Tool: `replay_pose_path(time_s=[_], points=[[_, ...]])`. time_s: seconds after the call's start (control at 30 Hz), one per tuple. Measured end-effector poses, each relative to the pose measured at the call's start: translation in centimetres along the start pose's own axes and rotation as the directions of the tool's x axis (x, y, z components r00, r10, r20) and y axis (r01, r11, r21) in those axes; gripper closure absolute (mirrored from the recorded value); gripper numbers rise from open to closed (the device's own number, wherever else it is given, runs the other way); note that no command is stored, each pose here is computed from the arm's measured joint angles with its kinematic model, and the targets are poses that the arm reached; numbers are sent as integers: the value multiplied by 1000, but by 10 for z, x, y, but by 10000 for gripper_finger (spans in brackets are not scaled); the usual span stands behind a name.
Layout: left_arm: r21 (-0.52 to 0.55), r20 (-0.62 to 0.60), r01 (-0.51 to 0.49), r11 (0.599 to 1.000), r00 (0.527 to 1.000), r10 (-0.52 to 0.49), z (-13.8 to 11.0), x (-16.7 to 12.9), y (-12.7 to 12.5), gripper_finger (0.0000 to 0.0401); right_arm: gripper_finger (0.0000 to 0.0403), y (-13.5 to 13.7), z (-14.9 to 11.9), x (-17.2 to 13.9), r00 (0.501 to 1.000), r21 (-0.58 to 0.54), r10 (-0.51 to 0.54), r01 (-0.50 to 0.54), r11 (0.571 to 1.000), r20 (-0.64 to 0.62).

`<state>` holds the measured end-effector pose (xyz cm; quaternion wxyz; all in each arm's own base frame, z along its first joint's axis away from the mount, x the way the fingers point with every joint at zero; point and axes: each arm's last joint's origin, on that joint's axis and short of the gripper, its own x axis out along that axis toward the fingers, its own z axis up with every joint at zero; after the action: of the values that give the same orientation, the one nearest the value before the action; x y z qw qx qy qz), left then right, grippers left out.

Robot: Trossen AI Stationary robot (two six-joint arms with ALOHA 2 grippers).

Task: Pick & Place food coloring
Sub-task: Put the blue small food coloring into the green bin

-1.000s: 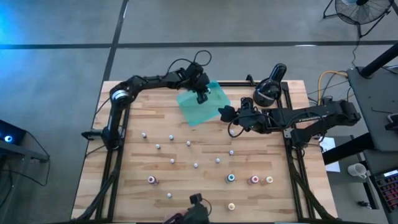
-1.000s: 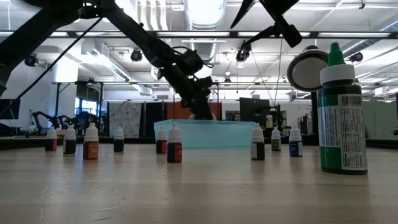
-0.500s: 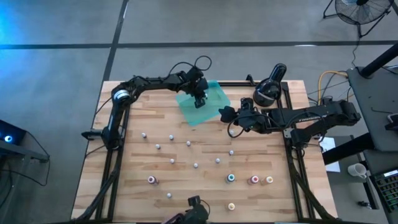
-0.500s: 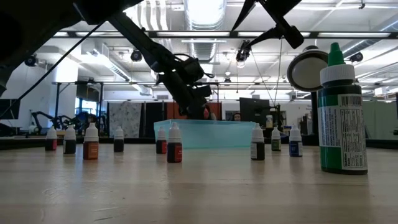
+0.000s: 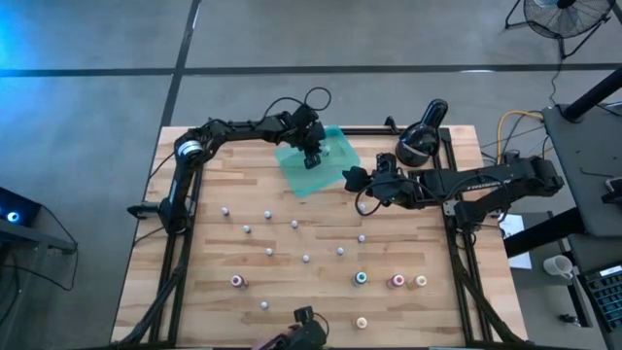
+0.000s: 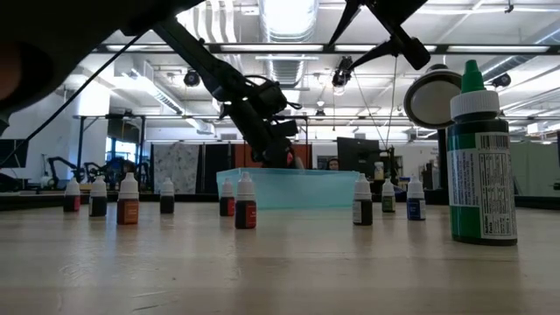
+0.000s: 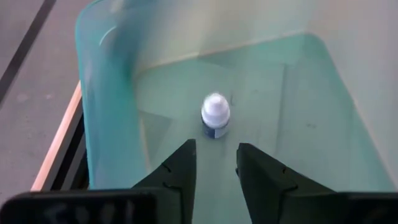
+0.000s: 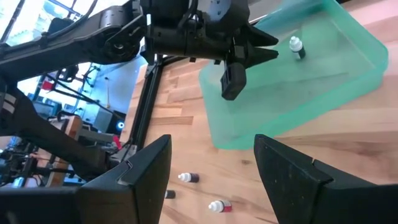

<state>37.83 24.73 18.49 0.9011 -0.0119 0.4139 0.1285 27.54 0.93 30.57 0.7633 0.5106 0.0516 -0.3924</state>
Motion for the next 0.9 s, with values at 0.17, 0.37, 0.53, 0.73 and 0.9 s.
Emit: replay_pose_path(time_s=[0.17, 0.37, 0.53, 0.73, 0.9], points=[[-1, 0, 0, 1000, 1000, 0, 0, 0, 0, 297, 182, 0, 0, 0, 1000, -1, -2, 2, 1000, 0], [-3, -15, 1, 1000, 1000, -1, 0, -3, 0, 295, 182, 0, 0, 0, 1000, -6, -4, 4, 1000, 0], [1, 13, 34, 999, 999, -34, 22, -52, -6, 295, 182, -4, -1, 0, 999, -38, -37, 36, 999, -29], [17, 173, 93, 996, 980, -94, 44, -141, -35, 295, 182, -26, -15, 6, 922, -165, -238, 194, 967, -306], [21, 235, 125, 992, 964, -126, 30, -201, -65, 295, 187, -46, -42, 33, 804, -306, -445, 342, 889, -394]])
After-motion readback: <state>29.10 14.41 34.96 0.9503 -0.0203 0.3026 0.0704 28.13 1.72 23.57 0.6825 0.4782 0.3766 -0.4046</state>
